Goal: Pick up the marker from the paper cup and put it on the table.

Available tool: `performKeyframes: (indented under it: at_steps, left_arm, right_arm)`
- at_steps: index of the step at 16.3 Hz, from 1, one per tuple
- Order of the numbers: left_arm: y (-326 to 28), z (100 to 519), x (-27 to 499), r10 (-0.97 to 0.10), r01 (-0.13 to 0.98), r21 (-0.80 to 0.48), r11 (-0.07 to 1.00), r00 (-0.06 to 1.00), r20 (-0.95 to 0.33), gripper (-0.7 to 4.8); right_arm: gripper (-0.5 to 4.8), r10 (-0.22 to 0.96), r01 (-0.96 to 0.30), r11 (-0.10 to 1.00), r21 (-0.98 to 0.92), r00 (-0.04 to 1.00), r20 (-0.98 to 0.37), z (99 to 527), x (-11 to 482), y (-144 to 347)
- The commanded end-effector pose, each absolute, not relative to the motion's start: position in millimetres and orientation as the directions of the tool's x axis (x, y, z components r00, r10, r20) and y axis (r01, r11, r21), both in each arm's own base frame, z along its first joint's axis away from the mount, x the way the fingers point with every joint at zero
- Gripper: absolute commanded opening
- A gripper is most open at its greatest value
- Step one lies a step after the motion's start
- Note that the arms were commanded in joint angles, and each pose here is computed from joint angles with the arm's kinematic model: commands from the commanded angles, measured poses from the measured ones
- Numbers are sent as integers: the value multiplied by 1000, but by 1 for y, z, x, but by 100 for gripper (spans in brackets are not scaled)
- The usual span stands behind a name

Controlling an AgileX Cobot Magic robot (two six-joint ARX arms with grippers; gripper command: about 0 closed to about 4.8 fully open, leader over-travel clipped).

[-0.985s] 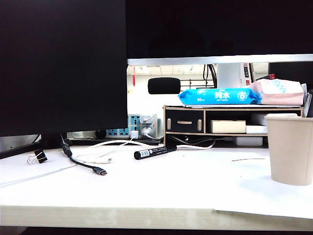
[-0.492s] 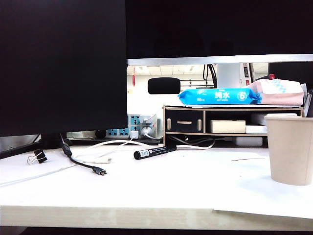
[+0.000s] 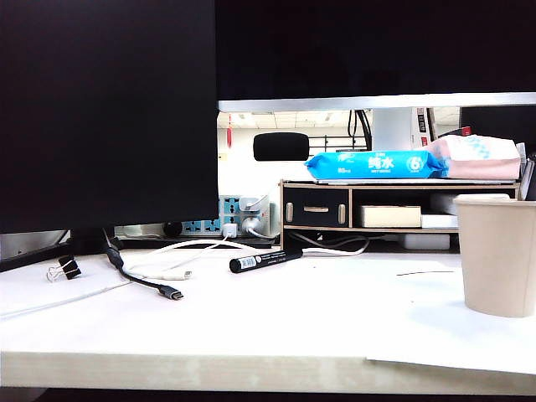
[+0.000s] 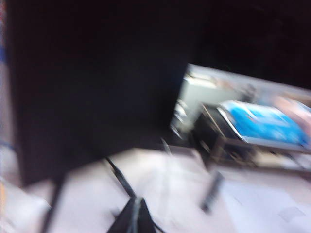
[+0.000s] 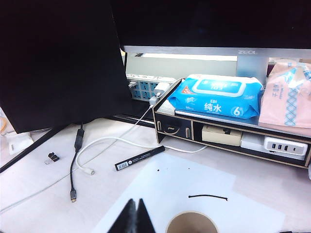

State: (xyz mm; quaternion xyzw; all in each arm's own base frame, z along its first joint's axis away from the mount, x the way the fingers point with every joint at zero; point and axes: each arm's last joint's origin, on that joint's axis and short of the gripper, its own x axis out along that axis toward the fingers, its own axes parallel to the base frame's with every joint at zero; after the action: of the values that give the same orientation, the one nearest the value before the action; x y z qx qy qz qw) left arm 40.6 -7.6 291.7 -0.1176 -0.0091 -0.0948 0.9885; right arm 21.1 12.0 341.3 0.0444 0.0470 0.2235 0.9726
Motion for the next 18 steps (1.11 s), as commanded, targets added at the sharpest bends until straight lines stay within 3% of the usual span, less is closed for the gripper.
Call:
performKeyframes:
  at_steps: [1, 8, 18]
  left_arm:
    - [-6, 283, 52, -118, 128, -128, 984, 989, 89, -5]
    - [6, 202, 93, 67, -48, -218, 975, 995, 77, -5]
    - [7, 169, 97, 69, -59, -214, 975, 997, 37, -5]
  right_arm:
    - [5, 439, -432, 896, 103, 897, -54, 343, 20, 12]
    - [5, 438, -432, 896, 103, 897, -54, 343, 20, 12]
    - [5, 439, -432, 896, 103, 897, -54, 343, 20, 12]
